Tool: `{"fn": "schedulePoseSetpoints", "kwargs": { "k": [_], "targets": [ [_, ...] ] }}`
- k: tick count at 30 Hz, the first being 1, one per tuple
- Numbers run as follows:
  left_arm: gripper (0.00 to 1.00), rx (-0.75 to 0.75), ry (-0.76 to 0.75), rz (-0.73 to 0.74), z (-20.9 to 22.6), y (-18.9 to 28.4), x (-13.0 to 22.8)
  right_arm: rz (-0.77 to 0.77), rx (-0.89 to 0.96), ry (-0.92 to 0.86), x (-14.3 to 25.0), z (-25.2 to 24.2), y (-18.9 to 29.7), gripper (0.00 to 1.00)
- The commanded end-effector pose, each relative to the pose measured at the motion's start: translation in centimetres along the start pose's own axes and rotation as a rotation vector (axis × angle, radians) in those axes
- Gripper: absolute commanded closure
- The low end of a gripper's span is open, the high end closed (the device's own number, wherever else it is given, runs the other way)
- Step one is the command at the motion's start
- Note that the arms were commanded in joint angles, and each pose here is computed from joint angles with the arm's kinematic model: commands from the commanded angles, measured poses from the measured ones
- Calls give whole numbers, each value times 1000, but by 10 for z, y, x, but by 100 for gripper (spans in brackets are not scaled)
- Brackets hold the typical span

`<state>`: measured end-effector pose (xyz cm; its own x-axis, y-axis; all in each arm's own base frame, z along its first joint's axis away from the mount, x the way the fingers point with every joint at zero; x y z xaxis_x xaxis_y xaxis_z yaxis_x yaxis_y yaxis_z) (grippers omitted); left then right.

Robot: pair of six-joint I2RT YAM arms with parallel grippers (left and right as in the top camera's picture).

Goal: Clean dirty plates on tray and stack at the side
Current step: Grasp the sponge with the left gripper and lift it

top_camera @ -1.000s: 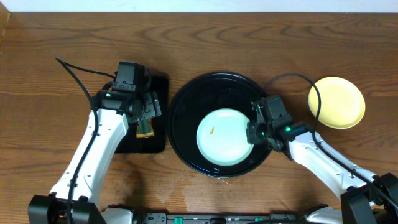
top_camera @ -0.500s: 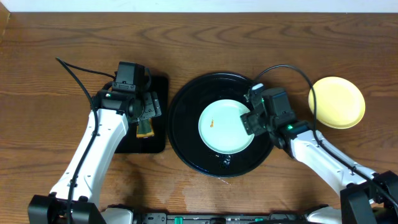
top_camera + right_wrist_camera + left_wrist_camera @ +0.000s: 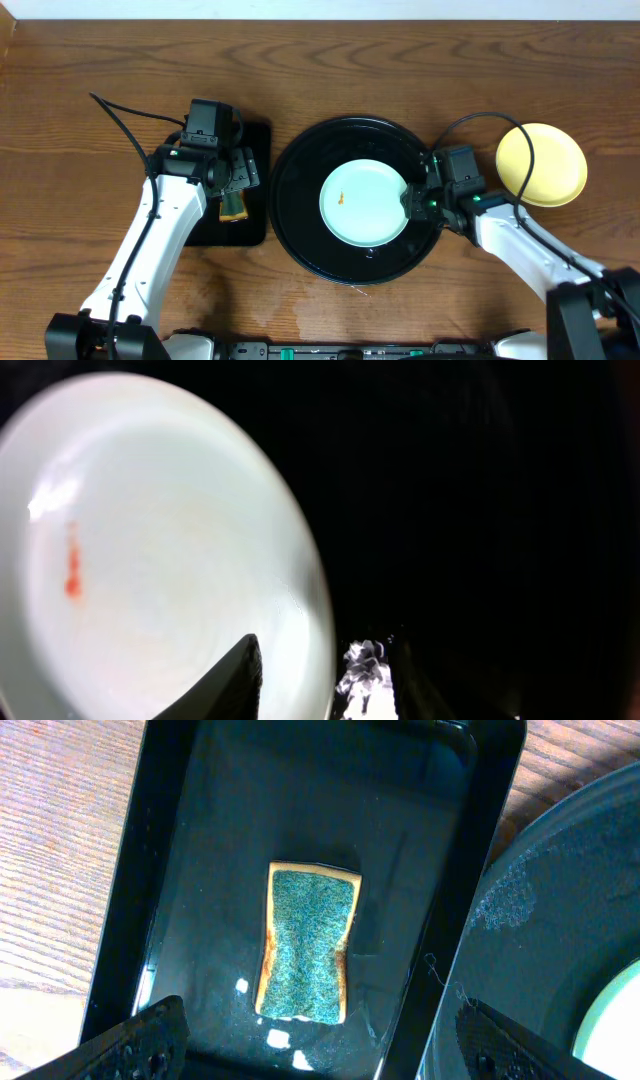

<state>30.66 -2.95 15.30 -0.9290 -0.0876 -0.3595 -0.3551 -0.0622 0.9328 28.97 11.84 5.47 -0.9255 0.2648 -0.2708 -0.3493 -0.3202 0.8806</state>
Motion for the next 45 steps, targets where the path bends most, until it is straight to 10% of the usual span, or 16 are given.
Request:
{"fn": "schedulePoseSetpoints", "kwargs": {
  "k": [1, 7, 19, 28, 35, 45],
  "targets": [
    [13, -1, -1, -9, 1, 2, -3, 31, 17, -100, 1, -5, -13, 65],
    [13, -1, -1, -9, 1, 2, -3, 55, -15, -76, -3, -13, -24, 98],
    [13, 123, 70, 0, -16, 3, -4, -16, 16, 13, -23, -33, -19, 99],
    [14, -148, 211, 39, 16, -23, 5, -16, 14, 102, -23, -32, -19, 99],
    [69, -167, 102, 118, 12, -73, 10, -16, 14, 101, -23, -32, -19, 99],
    [67, -167, 14, 218, 6, -129, 23, -16, 15, 101, -23, -32, -19, 99]
  ]
}}
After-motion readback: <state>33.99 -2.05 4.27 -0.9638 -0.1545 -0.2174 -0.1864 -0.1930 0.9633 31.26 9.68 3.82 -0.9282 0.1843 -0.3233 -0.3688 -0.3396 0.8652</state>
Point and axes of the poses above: each gripper's point midway between its finger pads, its own y axis back along the fingers, its own z axis along the line the jaws close on, x = y × z, the point moved 4 cm from there along y, back along the fingers, and after that the axes turned 9 degrees about -y, right-handed, at the moved point
